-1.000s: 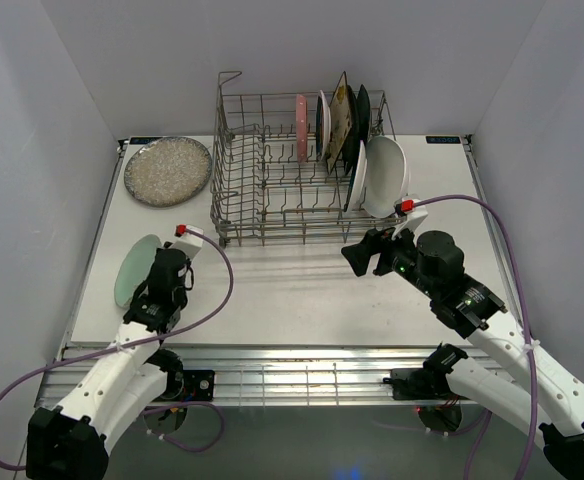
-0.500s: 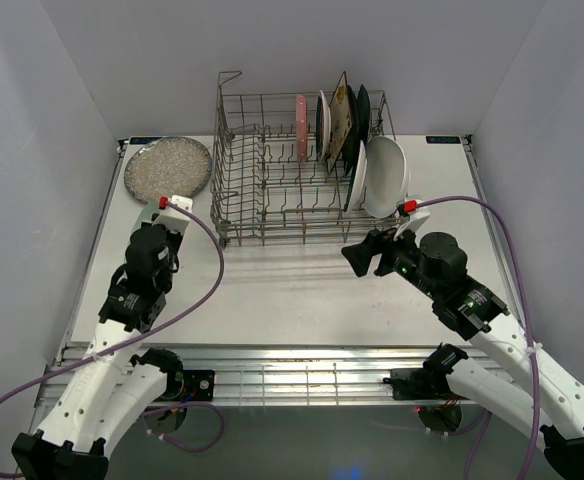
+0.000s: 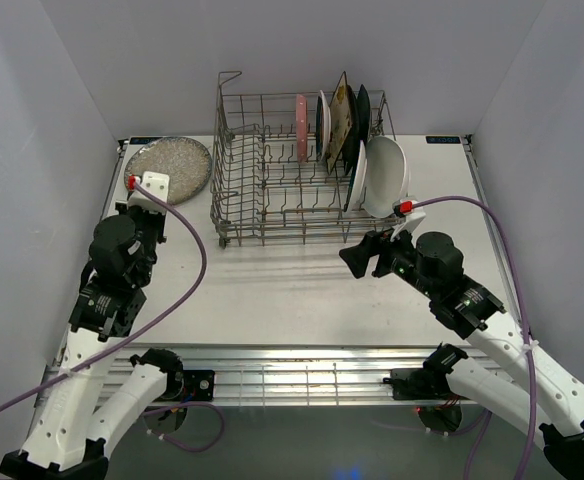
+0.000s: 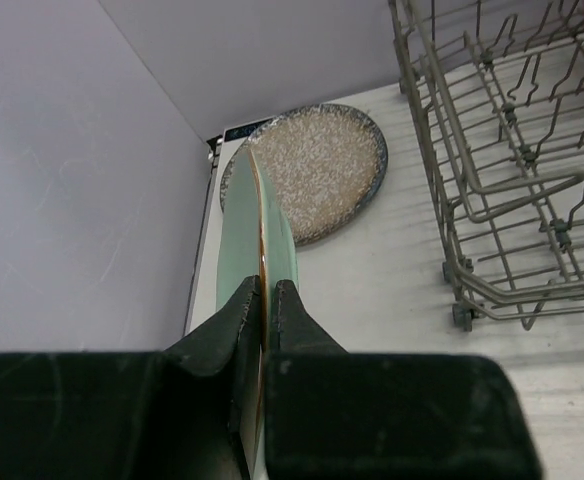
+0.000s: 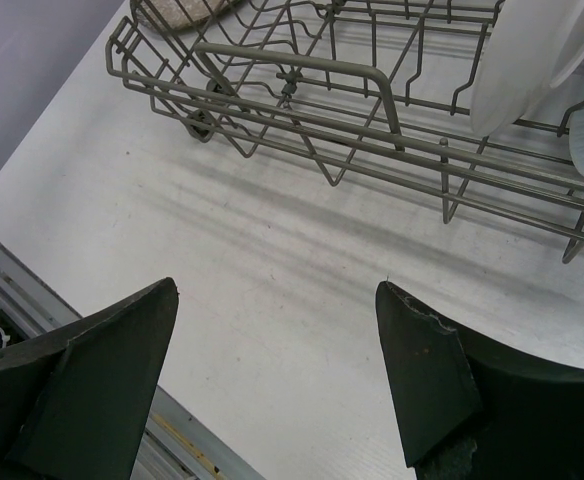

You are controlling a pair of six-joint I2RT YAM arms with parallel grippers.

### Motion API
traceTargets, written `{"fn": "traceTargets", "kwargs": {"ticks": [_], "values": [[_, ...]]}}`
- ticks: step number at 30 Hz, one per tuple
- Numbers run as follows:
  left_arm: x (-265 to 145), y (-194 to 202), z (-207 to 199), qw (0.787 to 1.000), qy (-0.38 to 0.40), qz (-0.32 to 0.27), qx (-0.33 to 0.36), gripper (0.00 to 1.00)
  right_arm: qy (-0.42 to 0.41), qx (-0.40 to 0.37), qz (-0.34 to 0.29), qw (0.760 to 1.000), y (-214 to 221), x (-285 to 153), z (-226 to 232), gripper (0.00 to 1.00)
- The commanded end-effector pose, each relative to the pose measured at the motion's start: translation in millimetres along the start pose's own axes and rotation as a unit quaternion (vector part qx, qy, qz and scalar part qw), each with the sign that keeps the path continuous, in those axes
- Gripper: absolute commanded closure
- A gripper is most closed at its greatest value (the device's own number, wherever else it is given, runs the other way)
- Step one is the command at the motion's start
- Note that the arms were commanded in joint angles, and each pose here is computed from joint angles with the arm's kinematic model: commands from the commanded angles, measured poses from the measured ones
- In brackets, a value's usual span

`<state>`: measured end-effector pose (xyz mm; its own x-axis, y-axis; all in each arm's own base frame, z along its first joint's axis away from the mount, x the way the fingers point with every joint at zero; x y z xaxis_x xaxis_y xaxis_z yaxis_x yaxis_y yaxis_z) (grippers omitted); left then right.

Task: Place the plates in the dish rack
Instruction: Pick up the plate from the corner of the board.

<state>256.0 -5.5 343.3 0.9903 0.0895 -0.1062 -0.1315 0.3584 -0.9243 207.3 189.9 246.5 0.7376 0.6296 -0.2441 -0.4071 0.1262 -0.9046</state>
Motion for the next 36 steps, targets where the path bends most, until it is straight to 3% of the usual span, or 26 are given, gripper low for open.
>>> {"fn": "traceTargets", "kwargs": {"ticks": [1,13,26,36], "values": [[-16,-59,21,0.995,-0.011,-0.093,-0.041,1.0,-0.018,-0.002,-0.022,1.0,-10,0,7,0.14],[-21,-128,-4,0.975,0.114,-0.157,-0.103,1.0,-0.009,-0.001,-0.043,0.999,-15,-7,4,0.12],[-18,-200,2,0.957,0.143,-0.215,-0.133,1.0,-0.007,0.002,-0.051,0.999,-15,-13,3,0.12],[-8,-230,-24,0.934,0.225,-0.214,-0.176,1.0,-0.003,0.005,-0.055,0.998,-15,-14,1,0.12]]}}
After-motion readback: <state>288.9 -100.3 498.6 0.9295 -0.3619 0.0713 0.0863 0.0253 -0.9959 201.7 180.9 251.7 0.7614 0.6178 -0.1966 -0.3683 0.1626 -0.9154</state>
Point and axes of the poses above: each gripper's point midway between its finger pads, its own x axis out along the fingers, its own z axis along the line the jaws close on, y = z × x, the point moved 2 cm from there along -x, back along the fingers
